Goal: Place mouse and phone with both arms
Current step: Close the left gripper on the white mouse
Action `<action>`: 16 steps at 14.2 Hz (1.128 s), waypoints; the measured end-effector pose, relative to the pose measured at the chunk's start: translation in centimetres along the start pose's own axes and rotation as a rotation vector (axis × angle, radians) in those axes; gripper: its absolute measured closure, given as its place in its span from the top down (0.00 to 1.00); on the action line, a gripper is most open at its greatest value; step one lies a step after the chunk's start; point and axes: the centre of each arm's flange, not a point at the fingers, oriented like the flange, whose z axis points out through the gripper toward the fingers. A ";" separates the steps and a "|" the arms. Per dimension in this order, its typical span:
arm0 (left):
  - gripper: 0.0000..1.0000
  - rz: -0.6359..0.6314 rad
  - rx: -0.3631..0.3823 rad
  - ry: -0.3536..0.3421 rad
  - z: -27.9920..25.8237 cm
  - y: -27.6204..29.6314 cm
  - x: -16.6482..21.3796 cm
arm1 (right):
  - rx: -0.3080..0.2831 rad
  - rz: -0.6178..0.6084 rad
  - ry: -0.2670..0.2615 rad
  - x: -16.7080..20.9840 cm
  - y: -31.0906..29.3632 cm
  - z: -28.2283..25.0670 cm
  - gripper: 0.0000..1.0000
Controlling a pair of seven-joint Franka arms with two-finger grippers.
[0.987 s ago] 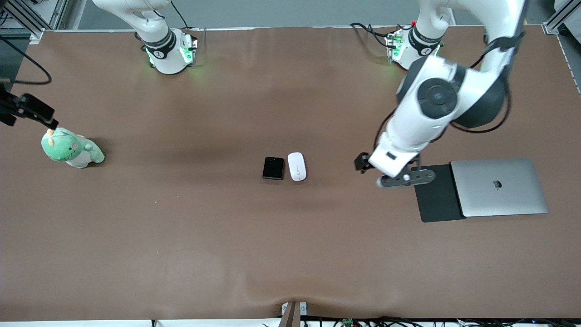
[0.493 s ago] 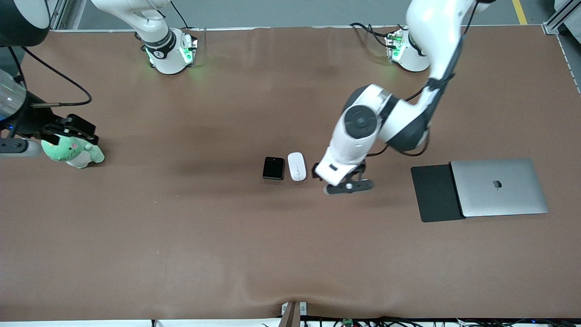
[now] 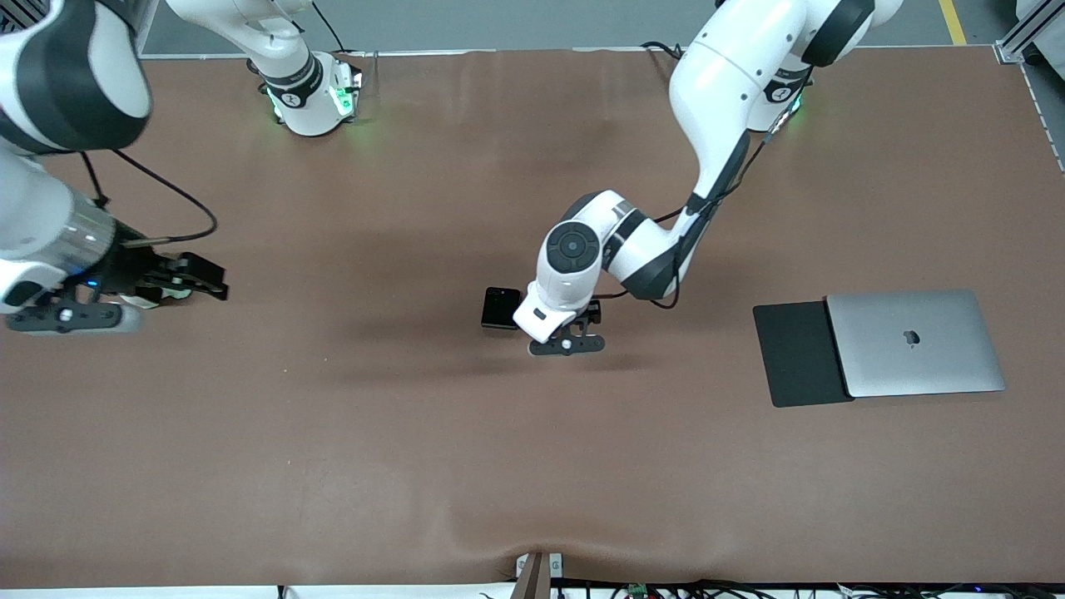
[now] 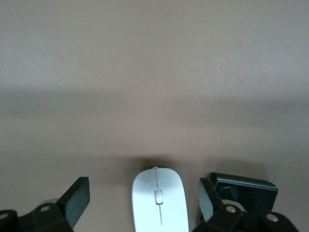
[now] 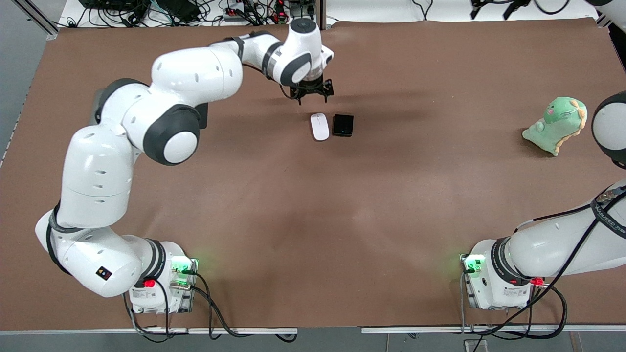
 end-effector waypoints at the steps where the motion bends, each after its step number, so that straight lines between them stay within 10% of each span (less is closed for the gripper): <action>1: 1.00 -0.008 0.003 -0.003 0.5 0.4 -0.4 | 0.013 -0.018 -0.014 0.1 -1.5 0.9 1.00; 16: 1.00 -0.017 0.040 -0.034 4.1 1.6 -2.7 | 0.016 -0.098 -0.071 1.7 -8.8 8.5 1.00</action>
